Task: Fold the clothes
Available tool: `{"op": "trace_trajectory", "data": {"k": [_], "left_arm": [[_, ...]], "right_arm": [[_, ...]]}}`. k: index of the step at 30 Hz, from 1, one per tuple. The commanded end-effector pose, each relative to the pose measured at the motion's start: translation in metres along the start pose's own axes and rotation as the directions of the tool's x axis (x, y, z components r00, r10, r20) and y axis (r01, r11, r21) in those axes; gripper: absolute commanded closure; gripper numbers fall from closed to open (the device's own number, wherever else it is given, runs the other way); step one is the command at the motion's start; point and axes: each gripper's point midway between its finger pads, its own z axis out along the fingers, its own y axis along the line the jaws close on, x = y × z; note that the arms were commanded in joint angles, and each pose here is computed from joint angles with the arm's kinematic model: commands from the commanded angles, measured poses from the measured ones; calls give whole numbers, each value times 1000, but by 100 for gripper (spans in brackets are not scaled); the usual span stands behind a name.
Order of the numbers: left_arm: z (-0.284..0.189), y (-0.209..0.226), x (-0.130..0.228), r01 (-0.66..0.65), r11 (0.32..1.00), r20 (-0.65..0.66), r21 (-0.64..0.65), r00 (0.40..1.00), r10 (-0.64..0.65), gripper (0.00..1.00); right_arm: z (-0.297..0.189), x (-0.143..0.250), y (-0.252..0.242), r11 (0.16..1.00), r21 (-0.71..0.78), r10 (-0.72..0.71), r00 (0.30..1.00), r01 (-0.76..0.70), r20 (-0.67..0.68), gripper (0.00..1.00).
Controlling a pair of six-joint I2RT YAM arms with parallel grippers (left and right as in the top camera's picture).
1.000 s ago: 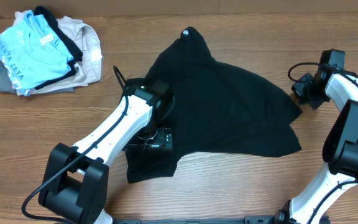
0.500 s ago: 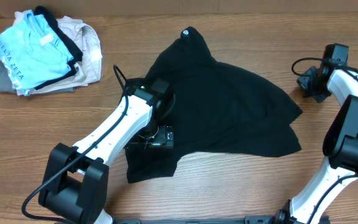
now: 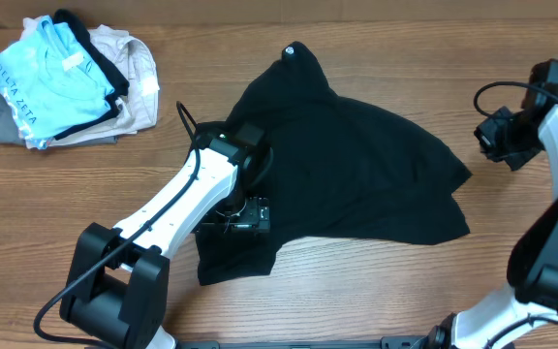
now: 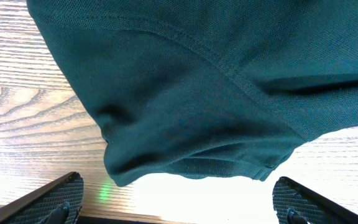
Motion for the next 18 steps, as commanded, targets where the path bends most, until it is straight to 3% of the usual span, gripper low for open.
{"op": "trace_trajectory", "data": {"k": [1,8,18], "left_arm": [[0,-1,2,-8,1000,-2,3,1000,8,0],[0,-1,1,-8,1000,2,5,1000,8,0],[0,0,2,-8,1000,-3,2,1000,8,0]], "right_arm": [[2,12,7,997,-47,-60,997,58,-47,96],[45,42,1,994,-52,-104,990,100,-96,96],[73,44,-8,994,-53,-101,993,98,-55,96]]}}
